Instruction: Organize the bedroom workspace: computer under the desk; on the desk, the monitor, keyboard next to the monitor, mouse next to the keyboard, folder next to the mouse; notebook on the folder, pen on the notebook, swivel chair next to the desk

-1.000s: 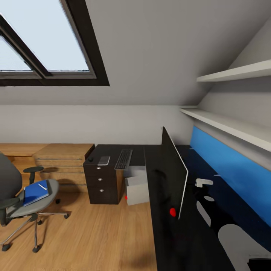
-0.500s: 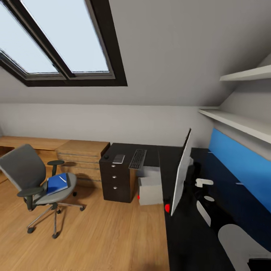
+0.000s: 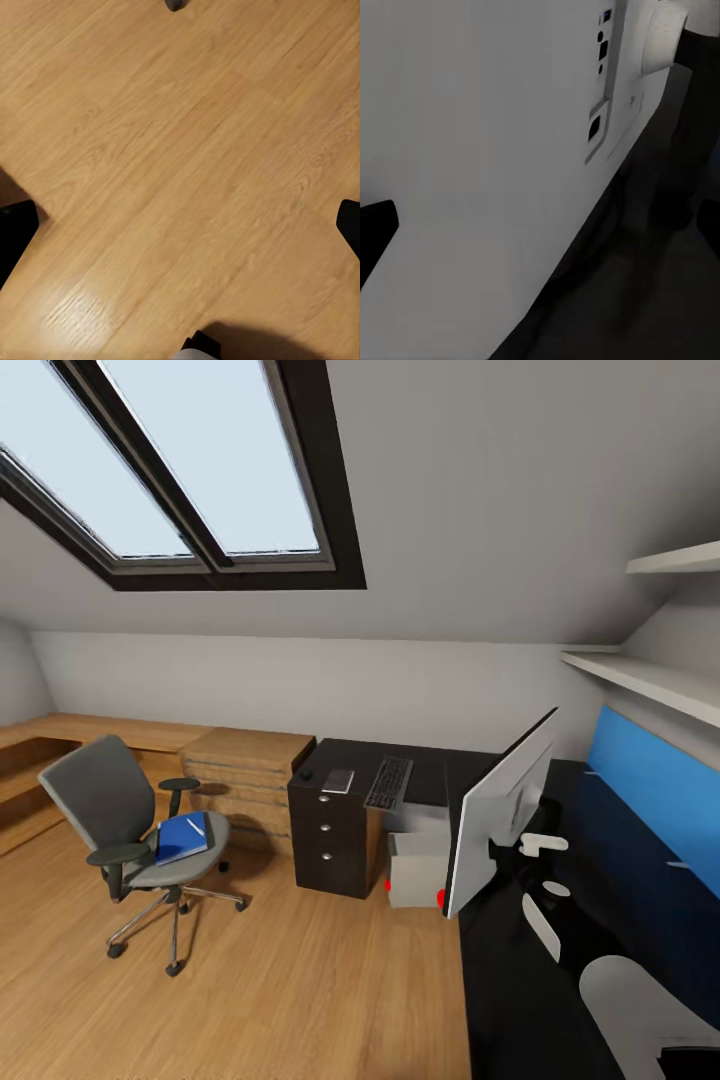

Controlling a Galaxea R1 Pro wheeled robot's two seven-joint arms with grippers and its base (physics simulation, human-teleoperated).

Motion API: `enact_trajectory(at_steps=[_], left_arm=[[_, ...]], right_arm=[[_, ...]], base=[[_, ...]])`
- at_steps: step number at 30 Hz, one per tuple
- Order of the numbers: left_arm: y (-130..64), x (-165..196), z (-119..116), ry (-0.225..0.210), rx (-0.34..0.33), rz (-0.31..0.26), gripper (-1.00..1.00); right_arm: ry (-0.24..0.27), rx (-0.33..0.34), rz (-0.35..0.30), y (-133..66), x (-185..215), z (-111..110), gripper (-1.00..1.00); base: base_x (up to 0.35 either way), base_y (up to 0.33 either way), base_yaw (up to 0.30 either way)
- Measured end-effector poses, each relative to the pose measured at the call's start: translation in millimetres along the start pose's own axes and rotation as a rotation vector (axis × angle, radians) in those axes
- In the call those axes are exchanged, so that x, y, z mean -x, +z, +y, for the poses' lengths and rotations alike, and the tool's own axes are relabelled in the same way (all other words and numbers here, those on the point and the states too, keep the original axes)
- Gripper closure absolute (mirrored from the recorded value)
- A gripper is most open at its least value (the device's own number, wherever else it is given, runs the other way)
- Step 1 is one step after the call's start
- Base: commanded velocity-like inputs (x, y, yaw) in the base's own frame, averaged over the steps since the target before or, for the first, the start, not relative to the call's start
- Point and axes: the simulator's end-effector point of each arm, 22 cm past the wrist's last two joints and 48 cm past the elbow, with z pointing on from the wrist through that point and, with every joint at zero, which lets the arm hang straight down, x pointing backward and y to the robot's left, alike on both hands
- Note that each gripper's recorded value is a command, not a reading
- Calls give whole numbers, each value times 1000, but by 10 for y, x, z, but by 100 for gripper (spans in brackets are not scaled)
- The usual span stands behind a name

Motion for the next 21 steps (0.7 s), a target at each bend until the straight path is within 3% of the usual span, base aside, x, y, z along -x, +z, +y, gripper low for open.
enact_trajectory(at_steps=[13, 21], left_arm=[[3, 25, -10, -2, -2, -6, -100], [1, 29, -12, -2, -3, -7, -100]], right_arm=[[-5, 4, -10, -13, 36, 8, -100], [-6, 5, -9, -19, 36, 10, -100]], base=[[-232, 0, -85], [-50, 0, -17]])
